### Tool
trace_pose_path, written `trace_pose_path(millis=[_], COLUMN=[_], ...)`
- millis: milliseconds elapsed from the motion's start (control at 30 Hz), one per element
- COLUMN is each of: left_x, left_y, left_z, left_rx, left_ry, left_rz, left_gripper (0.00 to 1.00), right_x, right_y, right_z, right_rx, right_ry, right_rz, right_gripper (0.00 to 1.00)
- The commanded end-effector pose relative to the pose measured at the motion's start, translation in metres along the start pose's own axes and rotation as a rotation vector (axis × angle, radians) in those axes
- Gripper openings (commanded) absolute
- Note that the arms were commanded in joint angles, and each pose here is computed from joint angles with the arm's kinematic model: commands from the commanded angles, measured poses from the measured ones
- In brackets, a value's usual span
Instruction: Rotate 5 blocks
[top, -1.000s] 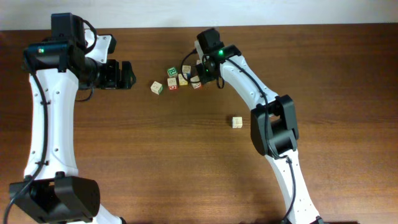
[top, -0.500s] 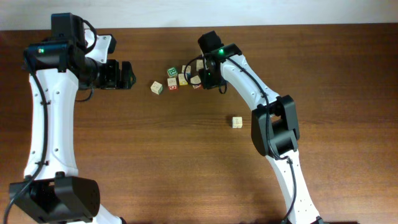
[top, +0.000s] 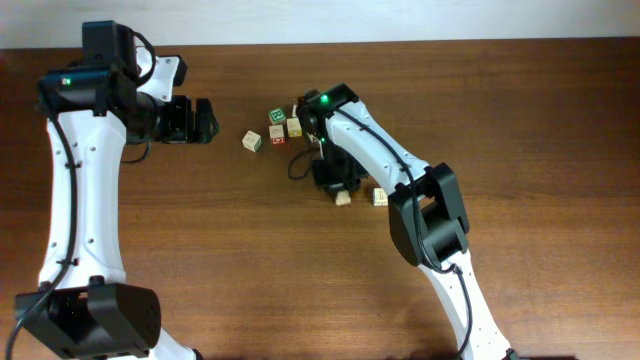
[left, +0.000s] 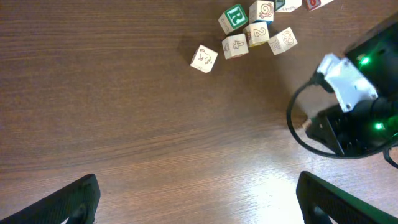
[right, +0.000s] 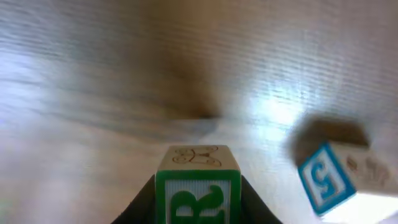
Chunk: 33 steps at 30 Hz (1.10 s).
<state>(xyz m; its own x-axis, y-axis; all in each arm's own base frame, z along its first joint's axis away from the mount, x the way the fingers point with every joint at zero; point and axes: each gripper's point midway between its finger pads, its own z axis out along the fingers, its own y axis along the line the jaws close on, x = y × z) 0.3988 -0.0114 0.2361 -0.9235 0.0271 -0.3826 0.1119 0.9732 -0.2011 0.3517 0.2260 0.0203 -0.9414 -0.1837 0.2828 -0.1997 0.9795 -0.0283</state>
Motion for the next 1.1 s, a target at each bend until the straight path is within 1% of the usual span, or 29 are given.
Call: trace_pose_path(millis=[0,67,133,233,333,367,400,467,633,667,700,767,833,967,1067], left_x=[-0.004,-0.004,-0.004,-0.004,-0.004,-0.004,-0.004,-0.004,-0.004,-0.004,-0.004,-0.004,-0.004,-0.004,-0.004], left_y=[0.002,0.002,0.002,0.002,0.002,0.002,0.002,0.002,0.002,0.002,0.002,0.002,0.002,0.002,0.002], left_z=[-0.002,-0.002,-0.002,-0.002,-0.002,-0.002,-0.002,-0.002,-0.002,-0.002,-0.002,-0.002,-0.002,-0.002,-0.002], left_rx=[-0.002,-0.002,-0.002,-0.002,-0.002,-0.002,-0.002,-0.002,-0.002,-0.002,-0.002,-0.002,-0.002,-0.002,-0.002], left_ry=[-0.011,-0.011,-0.011,-0.011,-0.011,-0.011,-0.011,-0.011,-0.011,-0.011,-0.011,-0.011,-0.011,-0.011,-0.011], left_rz=[-0.014,-0.014,-0.014,-0.014,-0.014,-0.014,-0.014,-0.014,-0.014,-0.014,-0.014,-0.014,-0.015,-0.014,-0.014], left_gripper=[0.99,0.99,0.99,0.99,0.99,0.99,0.99,0.99,0.99,0.99,0.99,0.99,0.99,0.99,0.99], right_x=[0.009,0.011,0.011,0.003,0.003,0.006,0.009,0.013,0.015,0.013,0.011,0.008,0.005,0.007,0.006], right_y=[-0.011,-0.016,-0.030,-0.032,-0.032,-0.032,-0.033,-0.031,-0.030,-0.028,-0.029,-0.029,-0.026,-0.027,-0.022], right_z=[-0.009,-0.005,0.001,0.003,0.003,0.003,0.003,0.002,-0.010,-0.017,-0.023,-0.035,-0.040,-0.042,-0.044], right_rx=[0.031,0.058,0.136,0.132,0.130,0.131,0.133,0.123,0.065,0.042,0.037,0.027,0.014,0.015,-0.008], right_ry=[0.005,0.012,0.009,-0.019,-0.016,-0.007,0.008,0.025,0.041,0.030,0.018,-0.011,-0.028,-0.025,-0.029], right_rz=[0.026,0.035,0.078,0.084,0.087,0.088,0.087,0.084,0.061,0.053,0.056,0.050,0.034,0.034,0.026], right_gripper=[0.10,0.11,0.11,0.11,0.12,0.20,0.25,0.29,0.34,0.38,0.39,0.48,0.50,0.49,0.41])
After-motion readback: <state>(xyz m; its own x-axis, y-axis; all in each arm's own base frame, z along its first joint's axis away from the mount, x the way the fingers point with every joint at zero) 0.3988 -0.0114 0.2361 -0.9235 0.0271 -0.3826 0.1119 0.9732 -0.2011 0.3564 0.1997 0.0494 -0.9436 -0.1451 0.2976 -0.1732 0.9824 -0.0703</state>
